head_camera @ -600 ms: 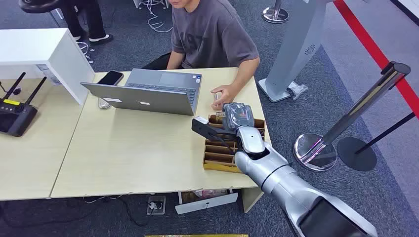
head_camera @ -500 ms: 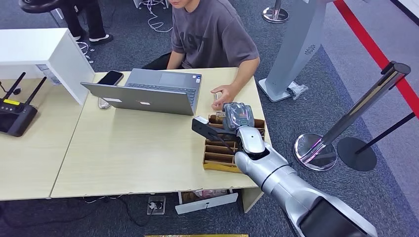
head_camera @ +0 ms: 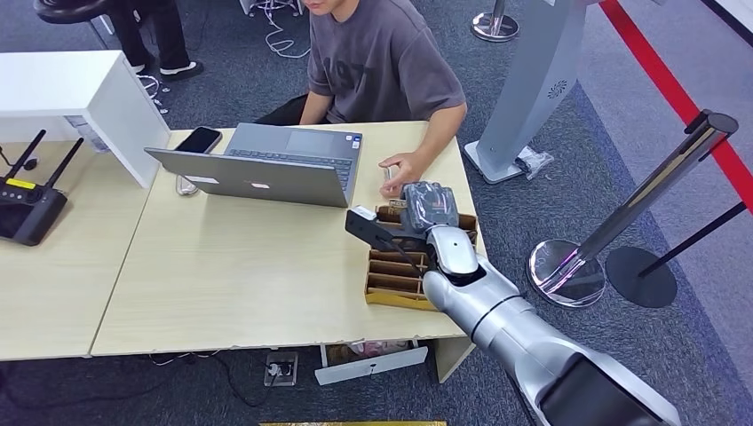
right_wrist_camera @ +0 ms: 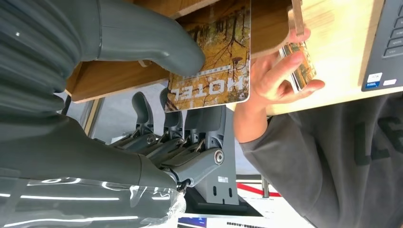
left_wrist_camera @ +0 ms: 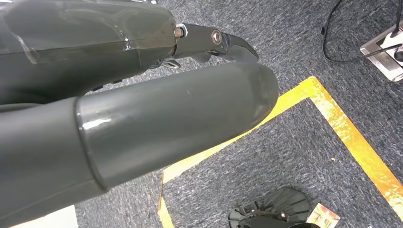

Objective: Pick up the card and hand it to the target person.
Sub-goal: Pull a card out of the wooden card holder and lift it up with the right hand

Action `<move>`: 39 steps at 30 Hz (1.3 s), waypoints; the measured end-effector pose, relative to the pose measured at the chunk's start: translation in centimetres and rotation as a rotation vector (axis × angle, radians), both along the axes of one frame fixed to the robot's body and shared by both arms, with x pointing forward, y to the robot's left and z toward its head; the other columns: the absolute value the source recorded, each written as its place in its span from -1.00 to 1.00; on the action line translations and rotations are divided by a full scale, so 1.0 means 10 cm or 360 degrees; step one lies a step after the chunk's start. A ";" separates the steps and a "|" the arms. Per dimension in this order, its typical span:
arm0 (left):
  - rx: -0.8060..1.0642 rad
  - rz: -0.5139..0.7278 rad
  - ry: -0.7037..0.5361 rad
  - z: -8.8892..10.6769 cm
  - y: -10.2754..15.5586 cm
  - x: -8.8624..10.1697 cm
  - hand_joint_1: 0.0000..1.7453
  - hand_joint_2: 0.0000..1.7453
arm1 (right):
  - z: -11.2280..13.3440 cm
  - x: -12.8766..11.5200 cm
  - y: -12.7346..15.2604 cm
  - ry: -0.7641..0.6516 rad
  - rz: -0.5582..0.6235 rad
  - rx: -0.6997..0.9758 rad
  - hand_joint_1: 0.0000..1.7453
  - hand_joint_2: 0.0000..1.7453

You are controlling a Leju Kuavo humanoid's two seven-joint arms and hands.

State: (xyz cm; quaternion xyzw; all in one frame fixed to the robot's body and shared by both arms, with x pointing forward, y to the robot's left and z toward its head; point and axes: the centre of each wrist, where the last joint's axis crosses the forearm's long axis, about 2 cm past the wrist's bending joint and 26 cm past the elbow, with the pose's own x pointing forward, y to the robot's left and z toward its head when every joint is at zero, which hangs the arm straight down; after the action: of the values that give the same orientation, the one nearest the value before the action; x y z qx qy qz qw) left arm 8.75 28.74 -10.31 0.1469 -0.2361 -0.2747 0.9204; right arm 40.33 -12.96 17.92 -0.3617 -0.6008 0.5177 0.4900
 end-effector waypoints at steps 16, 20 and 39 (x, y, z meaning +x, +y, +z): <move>0.0001 -0.0002 0.0000 0.00 0.00 0.00 -1.00 -1.00 | 0.08 0.00 0.00 -0.0026 0.0011 0.0050 0.54 1.00; 0.0000 -0.0001 0.0000 0.00 0.00 0.00 -1.00 -1.00 | 0.12 0.01 -0.02 -0.0044 0.0001 0.0079 0.56 1.00; 0.0002 0.0019 0.0008 0.00 0.00 -0.01 -1.00 -1.00 | 0.48 -0.15 -0.18 -0.0445 -0.0067 0.0302 0.69 1.00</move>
State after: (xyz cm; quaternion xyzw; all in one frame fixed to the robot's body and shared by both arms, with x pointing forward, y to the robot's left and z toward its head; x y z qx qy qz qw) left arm 8.65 28.75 -10.33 0.1483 -0.2328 -0.2698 0.9225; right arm 38.83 -14.79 22.71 -0.3949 -0.7016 0.3929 0.4444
